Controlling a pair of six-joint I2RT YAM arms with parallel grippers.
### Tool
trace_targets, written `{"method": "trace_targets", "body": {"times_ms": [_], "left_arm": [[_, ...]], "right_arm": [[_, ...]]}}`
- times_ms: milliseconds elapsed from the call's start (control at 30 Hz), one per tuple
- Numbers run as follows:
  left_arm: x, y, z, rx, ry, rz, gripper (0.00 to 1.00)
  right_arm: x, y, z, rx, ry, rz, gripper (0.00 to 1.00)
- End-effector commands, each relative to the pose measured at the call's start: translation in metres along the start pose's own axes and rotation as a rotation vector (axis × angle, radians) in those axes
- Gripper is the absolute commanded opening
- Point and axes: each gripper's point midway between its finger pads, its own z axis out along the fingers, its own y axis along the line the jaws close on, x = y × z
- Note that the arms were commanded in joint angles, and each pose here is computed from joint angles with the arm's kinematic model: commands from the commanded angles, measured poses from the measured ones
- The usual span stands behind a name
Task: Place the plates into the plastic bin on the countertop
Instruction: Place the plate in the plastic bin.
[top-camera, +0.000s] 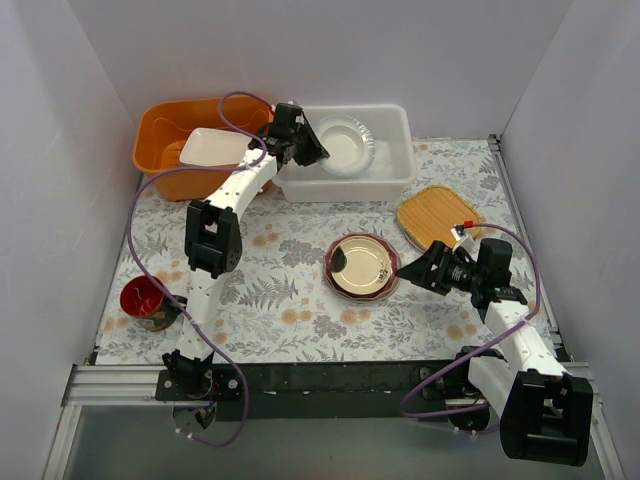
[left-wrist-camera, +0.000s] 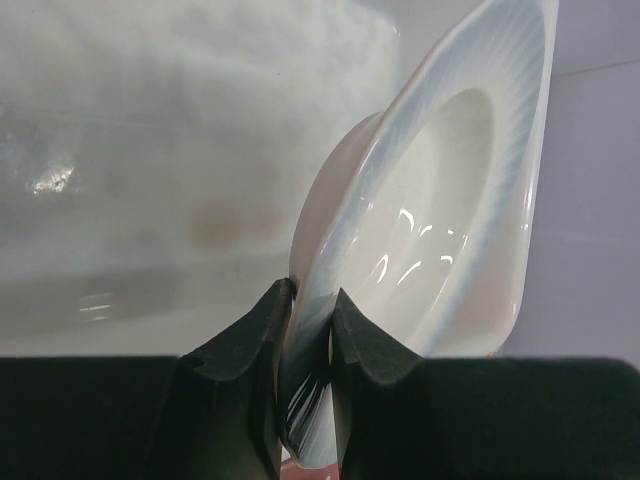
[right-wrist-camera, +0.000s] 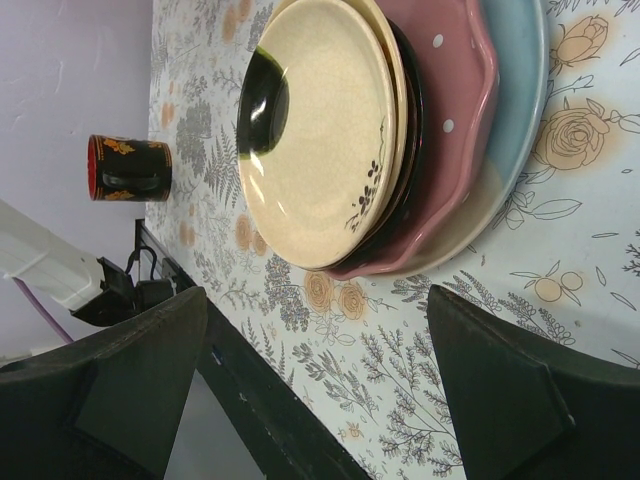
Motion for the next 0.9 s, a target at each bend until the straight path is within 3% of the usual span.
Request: {"method": "trace_targets", "body": {"times_ms": [0, 867], "left_arm": [[-0.044, -0.037, -0.018, 0.090, -0.132, 0.006, 0.00], [-0.044, -0.016, 0.005, 0.026, -0.164, 0.022, 0.00]], "right_arm": [[-0.001, -0.001, 0.001, -0.005, -0.010, -0.035, 0.98], [0.001, -0.005, 0.003, 0.000, -0.002, -0.024, 0.98]]}}
